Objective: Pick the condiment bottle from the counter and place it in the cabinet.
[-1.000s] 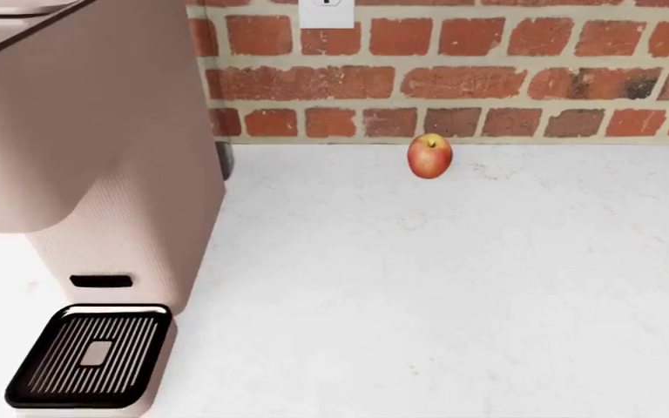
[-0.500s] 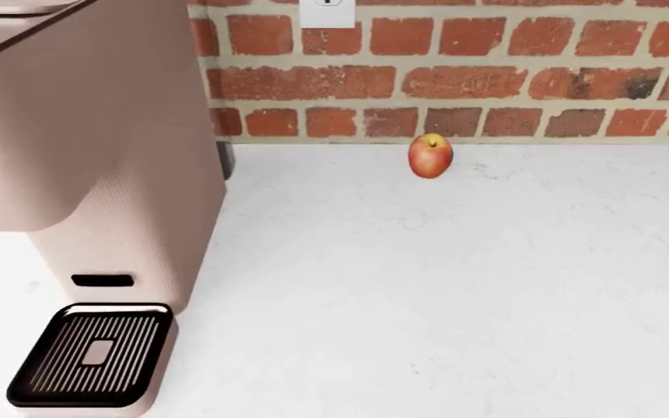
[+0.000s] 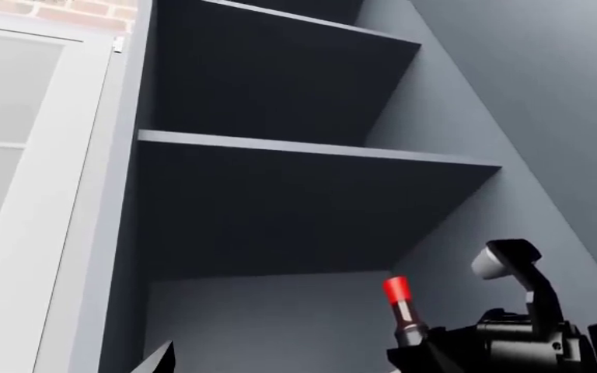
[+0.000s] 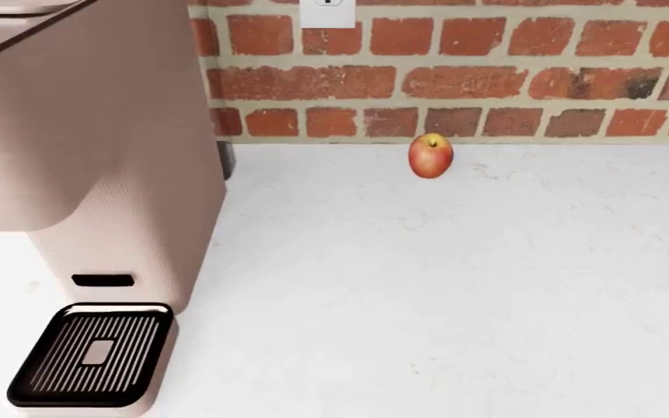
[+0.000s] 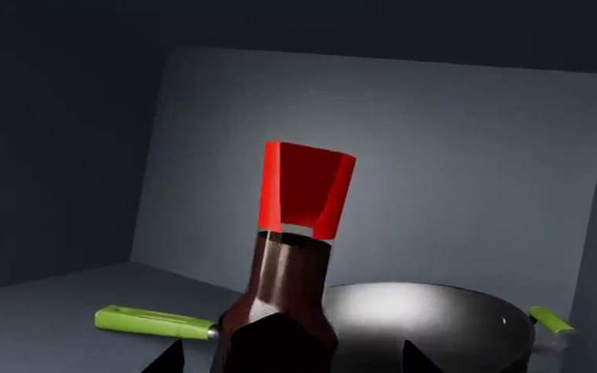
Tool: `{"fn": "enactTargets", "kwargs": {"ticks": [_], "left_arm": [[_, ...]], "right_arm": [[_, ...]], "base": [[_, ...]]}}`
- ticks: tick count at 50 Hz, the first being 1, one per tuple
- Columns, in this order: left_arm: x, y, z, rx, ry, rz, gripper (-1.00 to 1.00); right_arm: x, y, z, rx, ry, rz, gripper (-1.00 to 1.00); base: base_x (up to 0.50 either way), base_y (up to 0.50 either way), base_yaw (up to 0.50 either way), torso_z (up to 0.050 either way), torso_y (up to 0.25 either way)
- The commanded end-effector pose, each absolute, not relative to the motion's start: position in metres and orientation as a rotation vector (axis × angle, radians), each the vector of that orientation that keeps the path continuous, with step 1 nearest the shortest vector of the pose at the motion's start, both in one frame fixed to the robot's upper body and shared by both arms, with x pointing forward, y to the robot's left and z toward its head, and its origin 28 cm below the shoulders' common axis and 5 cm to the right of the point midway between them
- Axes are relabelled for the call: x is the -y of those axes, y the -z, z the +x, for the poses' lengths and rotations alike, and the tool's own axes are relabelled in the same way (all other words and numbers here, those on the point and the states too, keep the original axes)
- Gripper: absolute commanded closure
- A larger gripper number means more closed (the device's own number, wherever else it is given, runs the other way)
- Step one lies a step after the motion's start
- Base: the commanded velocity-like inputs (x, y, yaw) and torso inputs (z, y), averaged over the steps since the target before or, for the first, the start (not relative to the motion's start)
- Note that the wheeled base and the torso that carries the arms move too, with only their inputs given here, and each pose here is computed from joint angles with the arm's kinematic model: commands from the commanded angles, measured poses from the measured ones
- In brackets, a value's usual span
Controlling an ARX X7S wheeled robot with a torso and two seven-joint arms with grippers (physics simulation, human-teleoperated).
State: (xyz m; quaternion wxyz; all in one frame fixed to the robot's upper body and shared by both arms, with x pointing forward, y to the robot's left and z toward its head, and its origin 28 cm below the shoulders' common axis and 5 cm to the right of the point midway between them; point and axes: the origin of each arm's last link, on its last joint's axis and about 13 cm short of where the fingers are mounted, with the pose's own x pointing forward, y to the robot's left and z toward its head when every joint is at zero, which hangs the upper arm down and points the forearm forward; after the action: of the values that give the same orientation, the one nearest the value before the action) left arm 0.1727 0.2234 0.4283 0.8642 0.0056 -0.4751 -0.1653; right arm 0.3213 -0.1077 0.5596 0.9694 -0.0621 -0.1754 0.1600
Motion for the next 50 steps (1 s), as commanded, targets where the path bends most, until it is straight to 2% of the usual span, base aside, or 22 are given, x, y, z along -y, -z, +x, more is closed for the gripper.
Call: {"fn": "enactTargets", "kwargs": {"ticks": [1, 17, 33, 50], "left_arm": [[-0.224, -0.429, 0.170, 1.001, 0.348, 0.013, -1.00], [-0.225, -0.432, 0.163, 1.016, 0.350, 0.011, -1.00], [-0.225, -0.433, 0.158, 1.025, 0.357, 0.004, -1.00], [-0.226, -0.434, 0.151, 1.037, 0.362, -0.013, -1.00]], "right_arm": [[0.109, -0.567, 0.313, 0.360, -0.329, -0.119, -1.00], [0.104, -0.586, 0.285, 0.429, -0.372, -0.105, -1.00], [0.111, -0.597, 0.258, 0.484, -0.326, -0.111, -1.00], [0.101, -0.566, 0.207, 0.656, -0.342, -0.069, -1.00]], "base": [[0.00, 0.00, 0.00, 0.048, 0.068], [0.00, 0.00, 0.00, 0.048, 0.069], [0.00, 0.00, 0.00, 0.048, 0.068], [0.00, 0.00, 0.00, 0.048, 0.068]]}}
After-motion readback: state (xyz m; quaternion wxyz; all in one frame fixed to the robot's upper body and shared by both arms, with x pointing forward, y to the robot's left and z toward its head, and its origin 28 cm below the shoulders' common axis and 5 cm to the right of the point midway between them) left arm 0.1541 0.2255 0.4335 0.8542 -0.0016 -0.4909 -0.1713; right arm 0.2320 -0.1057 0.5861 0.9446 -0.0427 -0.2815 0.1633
